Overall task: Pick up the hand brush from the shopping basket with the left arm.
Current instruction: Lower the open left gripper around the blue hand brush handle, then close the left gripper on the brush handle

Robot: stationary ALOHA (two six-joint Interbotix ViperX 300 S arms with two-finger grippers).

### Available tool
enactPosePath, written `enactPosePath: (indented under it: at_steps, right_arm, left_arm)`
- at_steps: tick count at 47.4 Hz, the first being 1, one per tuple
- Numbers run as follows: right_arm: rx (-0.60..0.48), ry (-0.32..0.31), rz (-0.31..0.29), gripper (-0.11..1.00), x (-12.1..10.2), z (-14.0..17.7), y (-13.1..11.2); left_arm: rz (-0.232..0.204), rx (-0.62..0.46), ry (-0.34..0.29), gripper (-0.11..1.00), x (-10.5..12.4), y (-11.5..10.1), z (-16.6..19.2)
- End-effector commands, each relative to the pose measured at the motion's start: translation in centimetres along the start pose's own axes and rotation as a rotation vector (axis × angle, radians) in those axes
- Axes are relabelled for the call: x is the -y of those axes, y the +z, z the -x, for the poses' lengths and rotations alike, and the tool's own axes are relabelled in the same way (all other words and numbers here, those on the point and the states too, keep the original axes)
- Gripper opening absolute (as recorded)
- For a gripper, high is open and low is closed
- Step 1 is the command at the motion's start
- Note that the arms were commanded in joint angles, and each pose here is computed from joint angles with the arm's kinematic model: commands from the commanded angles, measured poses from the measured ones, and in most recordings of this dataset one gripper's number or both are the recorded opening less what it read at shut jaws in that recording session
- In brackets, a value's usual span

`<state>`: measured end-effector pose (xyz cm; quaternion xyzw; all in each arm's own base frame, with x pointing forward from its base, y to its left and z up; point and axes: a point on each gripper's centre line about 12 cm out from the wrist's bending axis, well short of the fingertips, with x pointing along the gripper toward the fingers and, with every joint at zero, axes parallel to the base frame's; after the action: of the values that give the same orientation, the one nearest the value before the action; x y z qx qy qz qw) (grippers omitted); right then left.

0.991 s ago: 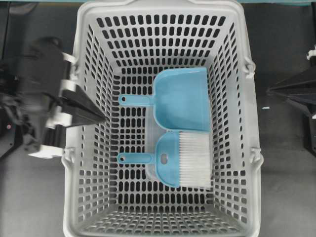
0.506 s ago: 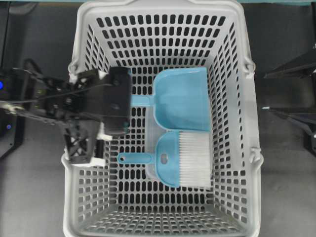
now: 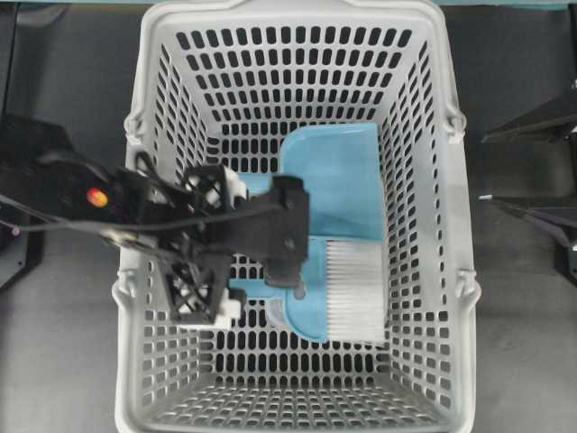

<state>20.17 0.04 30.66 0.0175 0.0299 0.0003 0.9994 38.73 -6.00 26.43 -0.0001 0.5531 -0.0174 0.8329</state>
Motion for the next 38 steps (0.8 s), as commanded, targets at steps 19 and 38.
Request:
enactPosePath:
  at_steps: [19, 38]
  right_arm:
    - [-0.005, 0.005, 0.003, 0.77, -0.1, 0.0, 0.2]
    - [-0.011, 0.003, 0.002, 0.77, -0.1, 0.2, -0.3]
  left_arm:
    - [-0.024, -0.078, 0.003, 0.91, 1.0, -0.9, -5.3]
    - [-0.028, -0.083, -0.002, 0.91, 1.4, -1.8, -8.9]
